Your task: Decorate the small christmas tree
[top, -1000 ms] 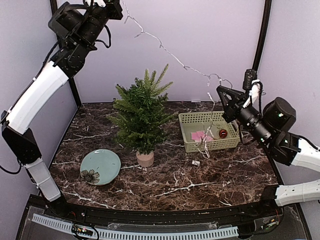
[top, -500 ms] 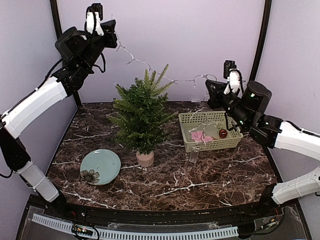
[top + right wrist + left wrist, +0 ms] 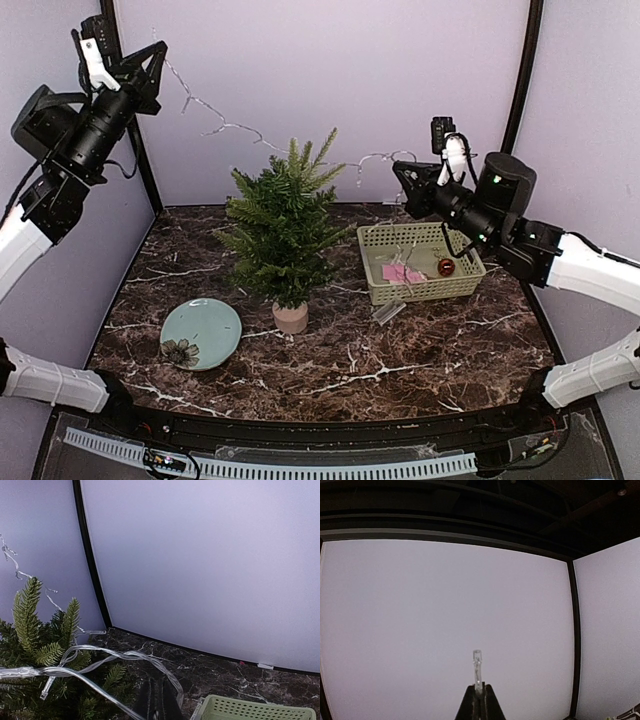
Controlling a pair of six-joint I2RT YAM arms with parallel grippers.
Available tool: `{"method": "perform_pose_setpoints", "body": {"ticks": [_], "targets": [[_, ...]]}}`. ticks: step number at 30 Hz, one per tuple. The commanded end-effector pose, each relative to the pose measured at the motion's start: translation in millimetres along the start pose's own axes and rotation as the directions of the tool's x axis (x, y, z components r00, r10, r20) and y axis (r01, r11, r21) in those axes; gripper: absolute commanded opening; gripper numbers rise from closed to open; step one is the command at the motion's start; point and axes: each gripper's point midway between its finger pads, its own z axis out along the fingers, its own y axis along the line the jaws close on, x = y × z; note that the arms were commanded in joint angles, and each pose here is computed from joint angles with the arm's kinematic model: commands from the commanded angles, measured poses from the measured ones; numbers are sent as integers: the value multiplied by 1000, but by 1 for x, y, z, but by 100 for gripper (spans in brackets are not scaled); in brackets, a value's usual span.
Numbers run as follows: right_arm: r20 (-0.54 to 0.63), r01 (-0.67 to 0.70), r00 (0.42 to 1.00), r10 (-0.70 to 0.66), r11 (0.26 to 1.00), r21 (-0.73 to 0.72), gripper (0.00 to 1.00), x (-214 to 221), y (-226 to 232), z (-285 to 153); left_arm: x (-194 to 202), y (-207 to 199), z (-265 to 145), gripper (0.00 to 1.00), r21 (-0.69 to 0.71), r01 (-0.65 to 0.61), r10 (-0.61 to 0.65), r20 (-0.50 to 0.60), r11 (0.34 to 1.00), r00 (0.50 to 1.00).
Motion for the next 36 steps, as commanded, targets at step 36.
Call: {"method": "perform_pose_setpoints", "body": {"ticks": [36], "targets": [[-88,-28,996,11,980,-199,0,18,38,10,107,-182,-77,0,739,22,273,-276,673,922]]}}
